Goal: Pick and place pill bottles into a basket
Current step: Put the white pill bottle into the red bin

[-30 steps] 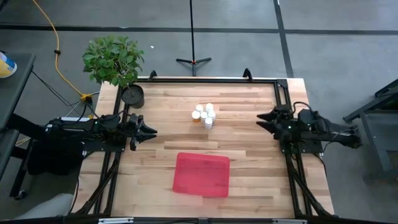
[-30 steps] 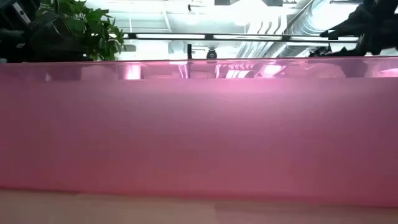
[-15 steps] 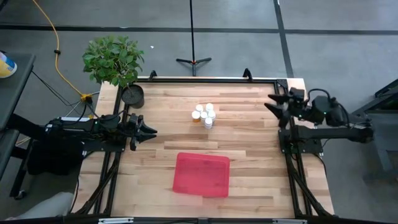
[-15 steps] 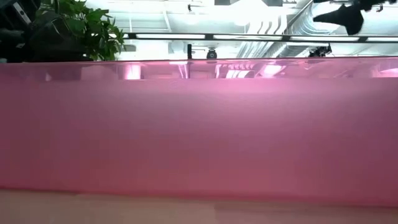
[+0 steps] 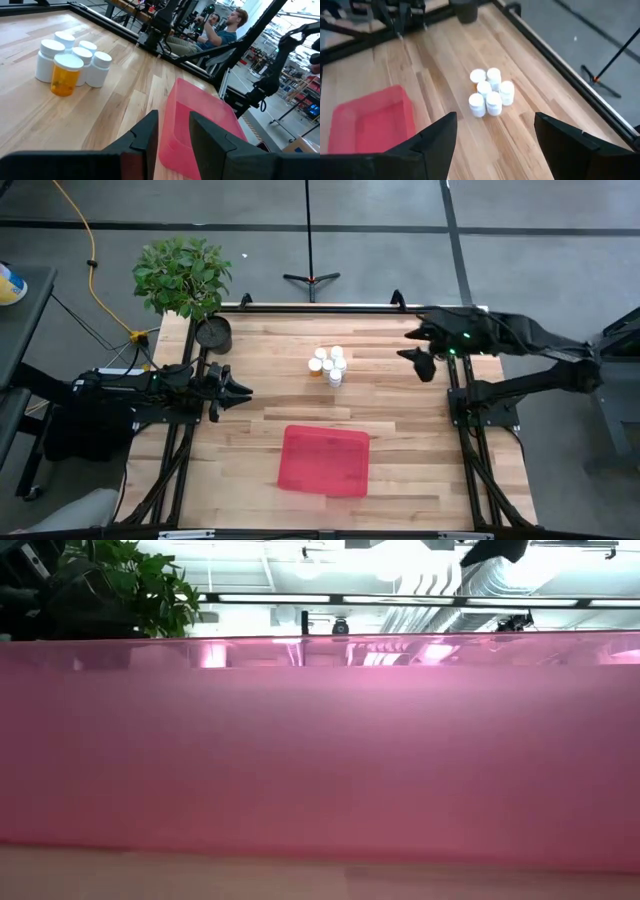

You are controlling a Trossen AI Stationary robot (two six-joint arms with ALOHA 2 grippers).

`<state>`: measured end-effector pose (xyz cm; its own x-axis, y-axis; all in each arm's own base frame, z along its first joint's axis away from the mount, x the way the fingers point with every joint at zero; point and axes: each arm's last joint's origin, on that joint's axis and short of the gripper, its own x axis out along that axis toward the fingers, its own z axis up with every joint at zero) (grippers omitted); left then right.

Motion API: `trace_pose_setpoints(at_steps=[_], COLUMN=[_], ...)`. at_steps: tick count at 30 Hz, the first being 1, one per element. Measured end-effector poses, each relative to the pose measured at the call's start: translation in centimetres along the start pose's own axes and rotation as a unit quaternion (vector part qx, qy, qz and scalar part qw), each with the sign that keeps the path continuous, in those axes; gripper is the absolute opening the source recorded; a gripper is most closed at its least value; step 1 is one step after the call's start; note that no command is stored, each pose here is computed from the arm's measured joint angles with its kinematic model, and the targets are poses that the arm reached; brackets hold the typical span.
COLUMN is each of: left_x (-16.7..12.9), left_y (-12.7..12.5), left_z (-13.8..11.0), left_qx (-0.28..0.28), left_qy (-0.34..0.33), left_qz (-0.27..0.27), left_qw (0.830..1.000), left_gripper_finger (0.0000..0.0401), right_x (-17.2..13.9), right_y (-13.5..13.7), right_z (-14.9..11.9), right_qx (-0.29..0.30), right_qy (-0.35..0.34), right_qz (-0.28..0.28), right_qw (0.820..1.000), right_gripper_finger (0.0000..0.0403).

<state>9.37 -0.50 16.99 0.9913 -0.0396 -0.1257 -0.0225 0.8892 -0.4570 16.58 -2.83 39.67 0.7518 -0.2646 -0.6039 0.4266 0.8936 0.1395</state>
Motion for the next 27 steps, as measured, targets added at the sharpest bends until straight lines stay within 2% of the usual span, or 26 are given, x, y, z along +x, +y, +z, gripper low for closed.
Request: trace_pose_setpoints(at_steps=[7,12,16,21,27], left_x=[0.0,0.0,0.0,0.0,0.0], left_y=[0.0,0.0,0.0,0.0,0.0], left_z=[0.0,0.0,0.0,0.0,0.0], left_qx=[0.0,0.0,-0.02,-0.023,-0.023], left_qy=[0.0,0.0,0.0,0.0,0.0], left_qz=[0.0,0.0,0.0,0.0,0.0], left_qw=[1.0,1.0,1.0,1.0,1.0], left_gripper_finger=[0.0145,0.0145,0.0145,0.0145,0.0145], right_x=[2.6,5.3,8.3,12.6,17.1], right_y=[0.0,-0.7,-1.0,-0.9,-0.6], right_z=[3.7,5.1,5.3,4.9,4.6], right_qx=[0.001,0.039,0.086,0.107,0.154], right_qy=[0.075,0.136,0.18,0.233,0.253], right_qz=[-0.029,-0.048,-0.056,-0.055,-0.04], right_qw=[0.997,0.989,0.978,0.965,0.954], right_gripper_finger=[0.0256,0.0256,0.0256,0.0256,0.0256])
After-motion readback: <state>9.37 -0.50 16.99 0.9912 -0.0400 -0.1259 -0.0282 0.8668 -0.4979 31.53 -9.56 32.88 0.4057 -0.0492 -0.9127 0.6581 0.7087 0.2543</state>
